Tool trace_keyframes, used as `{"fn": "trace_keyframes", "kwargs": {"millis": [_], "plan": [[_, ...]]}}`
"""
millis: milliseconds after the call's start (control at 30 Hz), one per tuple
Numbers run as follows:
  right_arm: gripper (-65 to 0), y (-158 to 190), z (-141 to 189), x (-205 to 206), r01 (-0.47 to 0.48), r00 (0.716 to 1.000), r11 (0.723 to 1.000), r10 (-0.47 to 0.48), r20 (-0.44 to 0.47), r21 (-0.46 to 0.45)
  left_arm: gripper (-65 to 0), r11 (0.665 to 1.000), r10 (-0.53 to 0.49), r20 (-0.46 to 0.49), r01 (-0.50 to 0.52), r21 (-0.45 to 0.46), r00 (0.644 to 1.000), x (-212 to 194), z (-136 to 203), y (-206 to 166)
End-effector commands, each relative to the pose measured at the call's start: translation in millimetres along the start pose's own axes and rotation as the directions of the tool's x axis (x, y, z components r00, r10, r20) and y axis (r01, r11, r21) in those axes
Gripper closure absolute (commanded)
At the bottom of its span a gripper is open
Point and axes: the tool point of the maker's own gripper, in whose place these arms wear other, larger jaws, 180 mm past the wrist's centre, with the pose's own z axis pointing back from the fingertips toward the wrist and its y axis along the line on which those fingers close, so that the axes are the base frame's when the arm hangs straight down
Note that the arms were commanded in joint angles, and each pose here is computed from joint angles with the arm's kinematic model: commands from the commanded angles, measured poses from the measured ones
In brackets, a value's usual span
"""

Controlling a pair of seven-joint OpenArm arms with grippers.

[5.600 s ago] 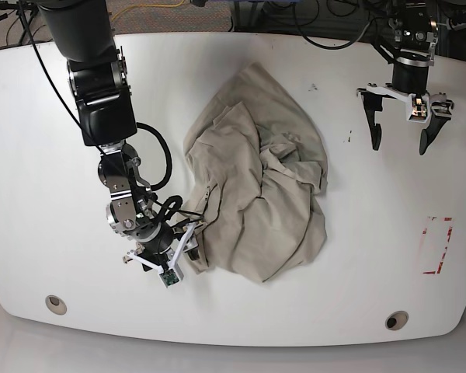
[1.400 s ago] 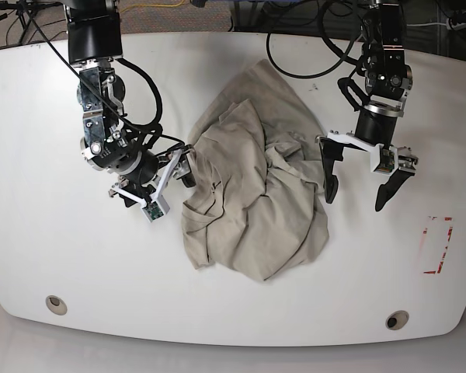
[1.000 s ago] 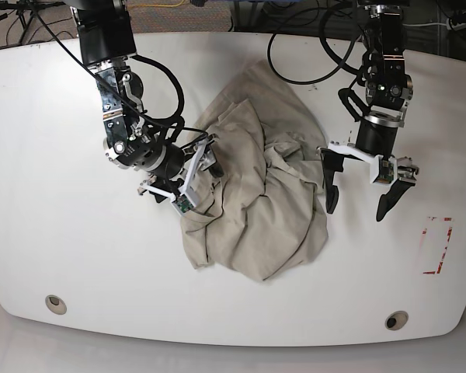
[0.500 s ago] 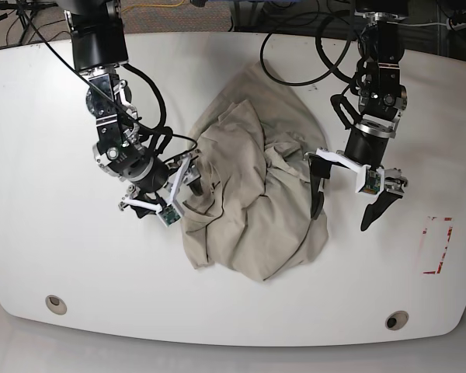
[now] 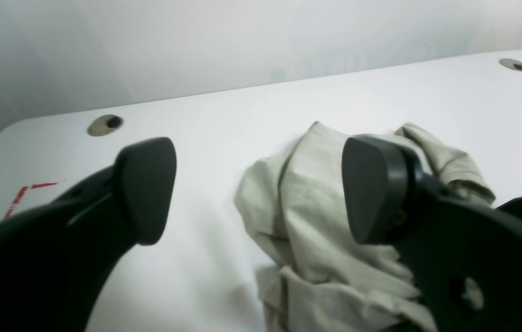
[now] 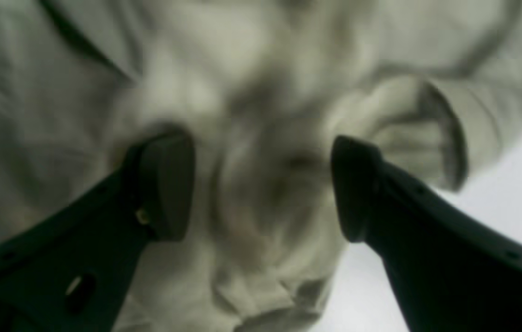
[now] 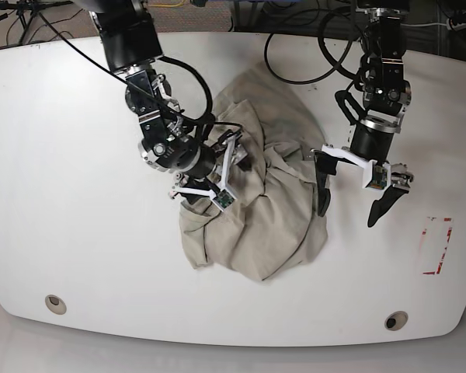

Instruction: Fold the T-shirt properly

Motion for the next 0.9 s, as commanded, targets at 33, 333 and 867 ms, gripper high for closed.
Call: {"fn": "trace_keyframes", "kwargs": {"millis": [33,333,867], "plan": [[-39.6,-9,10,4,-0.033,0.999,0.999,0.034,0.035,-0.029,-52.0,1.000,0.000,0.023,0.000,-0.004,1.000,7,-2,0],[-37.3,-16,15,-17,0.011,1.000,0.998,-0.011,0.006,-0.054,-51.5,1.000,0.001,-0.044,-0.001,0.004,0.999,-13,-15,6],[-41.1,0,-5,-38,0.047,0.998,0.999,-0.046,-0.053,0.010,-51.5,1.000,-0.006,-0.041,0.006,-0.001,0.999,-13,-9,3]]}}
